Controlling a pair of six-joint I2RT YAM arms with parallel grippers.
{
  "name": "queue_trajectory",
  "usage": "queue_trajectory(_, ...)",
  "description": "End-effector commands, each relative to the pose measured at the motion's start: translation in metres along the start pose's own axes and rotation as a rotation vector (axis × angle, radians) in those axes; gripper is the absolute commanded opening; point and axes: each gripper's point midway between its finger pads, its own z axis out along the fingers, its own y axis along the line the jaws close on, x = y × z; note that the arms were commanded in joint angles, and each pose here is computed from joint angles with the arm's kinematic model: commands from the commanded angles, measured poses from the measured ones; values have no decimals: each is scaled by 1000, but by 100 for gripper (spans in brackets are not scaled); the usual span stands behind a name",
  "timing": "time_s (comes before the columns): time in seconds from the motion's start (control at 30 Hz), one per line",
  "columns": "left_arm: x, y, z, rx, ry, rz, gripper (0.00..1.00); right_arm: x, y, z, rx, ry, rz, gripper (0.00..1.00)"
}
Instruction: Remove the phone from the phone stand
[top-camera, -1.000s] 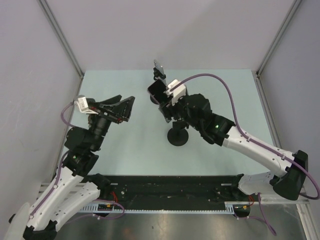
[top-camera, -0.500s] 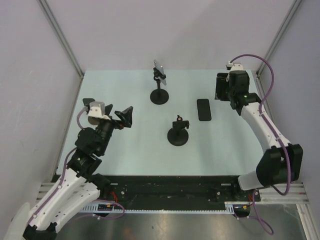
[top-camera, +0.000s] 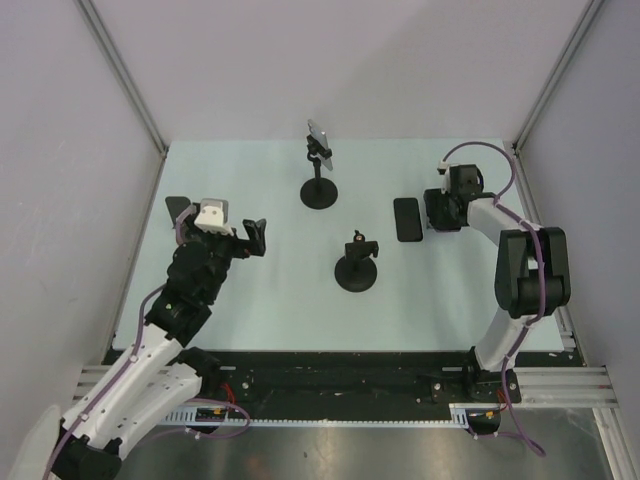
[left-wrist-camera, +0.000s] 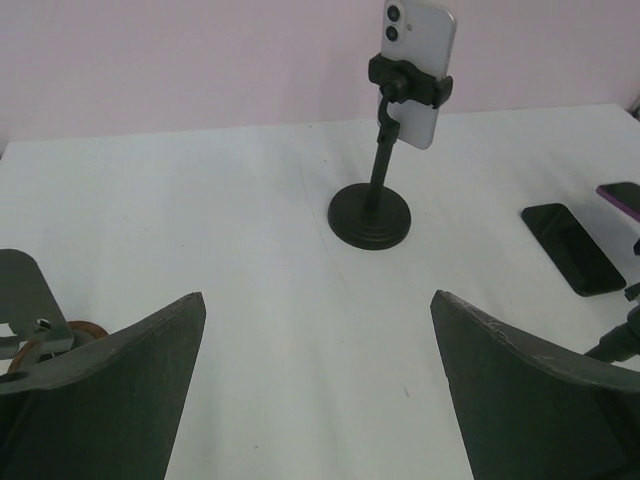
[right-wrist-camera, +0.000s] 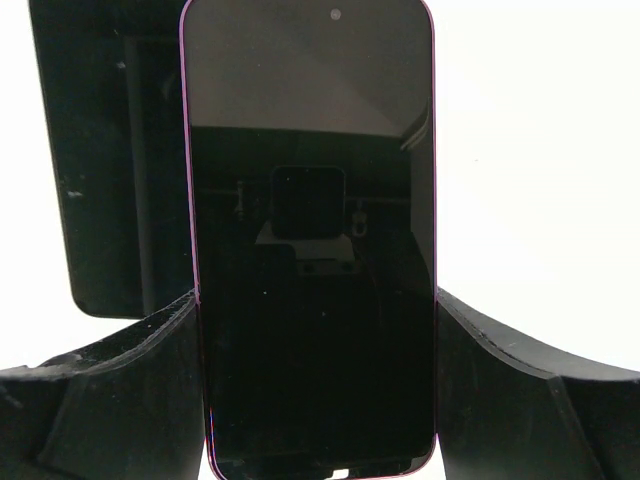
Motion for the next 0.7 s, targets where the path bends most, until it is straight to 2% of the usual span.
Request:
queue_trajectory(0.0, -20, 6, -1, 6, -60, -4, 100, -20, 4, 14, -58, -80, -52, 0)
queue_trajectory(0.2, -16, 8, 5, 21, -38, -32, 100, -7, -5, 29, -47, -43, -29, 3)
queue_trajectory(0.33, -14, 10, 6, 18, -32, -34, 100, 9, -4, 38, -50, 11, -22, 18)
queue_trajectory(0.67, -14, 10, 6, 21, -32, -37, 100, 16, -6, 43, -38, 36, 1, 37)
